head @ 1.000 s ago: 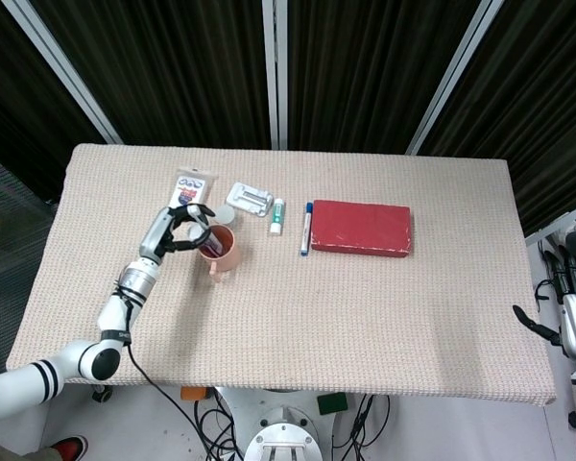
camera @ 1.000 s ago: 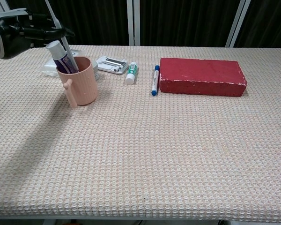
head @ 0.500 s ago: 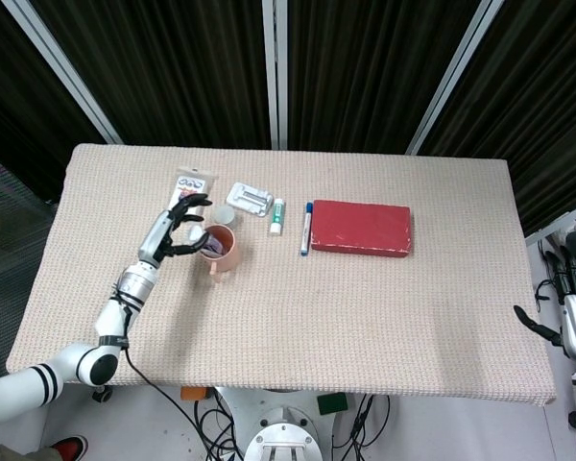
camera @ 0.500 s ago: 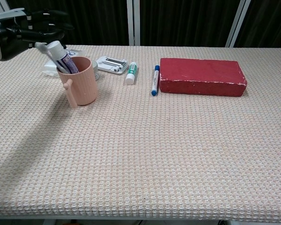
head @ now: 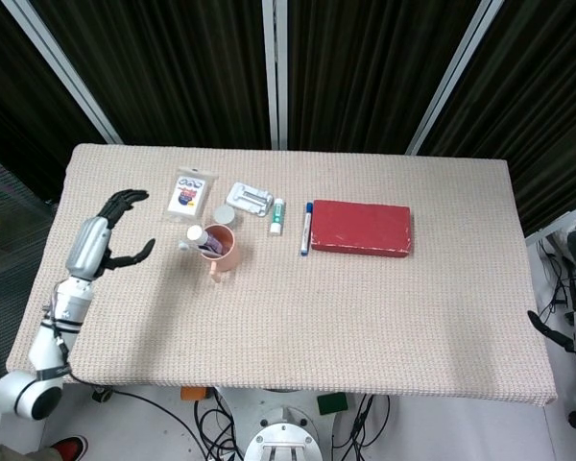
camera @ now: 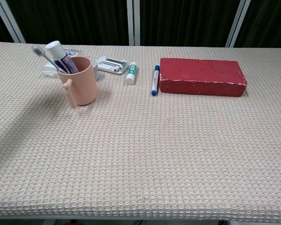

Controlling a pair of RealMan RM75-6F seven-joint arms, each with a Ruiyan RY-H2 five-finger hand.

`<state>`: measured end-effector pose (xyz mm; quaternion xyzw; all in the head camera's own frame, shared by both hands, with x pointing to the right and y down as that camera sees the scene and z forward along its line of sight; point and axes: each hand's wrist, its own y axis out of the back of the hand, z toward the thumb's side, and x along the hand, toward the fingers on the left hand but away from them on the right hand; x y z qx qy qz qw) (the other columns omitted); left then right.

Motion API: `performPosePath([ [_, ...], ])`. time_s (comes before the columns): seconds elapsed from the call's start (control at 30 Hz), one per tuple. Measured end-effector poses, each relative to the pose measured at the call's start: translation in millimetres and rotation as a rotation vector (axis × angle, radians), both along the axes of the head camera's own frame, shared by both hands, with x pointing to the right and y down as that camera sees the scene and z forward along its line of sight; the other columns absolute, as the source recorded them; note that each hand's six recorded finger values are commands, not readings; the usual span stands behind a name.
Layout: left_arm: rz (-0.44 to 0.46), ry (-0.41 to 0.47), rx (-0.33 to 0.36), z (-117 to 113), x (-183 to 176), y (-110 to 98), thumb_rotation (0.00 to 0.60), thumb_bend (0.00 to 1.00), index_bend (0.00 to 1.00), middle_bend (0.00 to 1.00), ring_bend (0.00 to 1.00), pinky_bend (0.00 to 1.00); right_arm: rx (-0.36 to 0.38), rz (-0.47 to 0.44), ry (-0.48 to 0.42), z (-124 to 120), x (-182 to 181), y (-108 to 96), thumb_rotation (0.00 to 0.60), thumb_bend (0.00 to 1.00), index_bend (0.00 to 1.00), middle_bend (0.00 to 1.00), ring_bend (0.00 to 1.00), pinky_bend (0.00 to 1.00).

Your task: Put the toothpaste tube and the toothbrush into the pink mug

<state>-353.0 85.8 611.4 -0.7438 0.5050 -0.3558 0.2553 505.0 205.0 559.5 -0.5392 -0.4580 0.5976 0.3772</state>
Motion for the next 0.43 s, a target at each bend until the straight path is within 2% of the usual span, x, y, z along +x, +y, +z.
performPosePath([
  [0.03, 0.02, -0.11, 0.015, -1.9, -12.6, 11.0, 0.457, 0.26, 0.18, 0.14, 0.08, 0.21, -0.001, 0.003, 0.009, 0.2, 3.2, 2.4, 0.497, 0.48, 0.0, 0.0, 0.0, 0.0],
  [0.1, 0.043, -0.277, 0.026, -4.7, -33.0, 31.6, 0.451, 0.26, 0.17, 0.13, 0.07, 0.2, -0.006, 0.004, 0.035, 1.0, 9.5, 7.5, 0.497, 0.48, 0.0, 0.0, 0.0, 0.0],
  [0.13, 0.056, -0.385, 0.023, -6.8, -47.9, 49.1, 0.439, 0.26, 0.17, 0.12, 0.07, 0.2, -0.011, 0.004, 0.047, 2.0, 11.3, 10.0, 0.496, 0.48, 0.0, 0.0, 0.0, 0.0],
  [0.23, 0.065, -0.596, -0.022, -15.4, -84.1, 102.2, 0.368, 0.26, 0.16, 0.11, 0.06, 0.2, -0.025, -0.004, 0.054, 5.5, 10.7, 15.5, 0.496, 0.48, 0.0, 0.0, 0.0, 0.0],
  [0.33, 0.063, -0.682, -0.055, -27.7, -101.3, 143.9, 0.354, 0.25, 0.16, 0.11, 0.06, 0.2, -0.022, -0.02, 0.048, 6.2, 6.6, 14.8, 0.496, 0.48, 0.0, 0.0, 0.0, 0.0],
  [0.43, 0.059, -0.679, -0.048, -34.2, -102.5, 156.0, 0.353, 0.25, 0.16, 0.11, 0.06, 0.2, -0.023, -0.033, 0.039, 7.1, 2.7, 12.5, 0.496, 0.48, 0.0, 0.0, 0.0, 0.0],
])
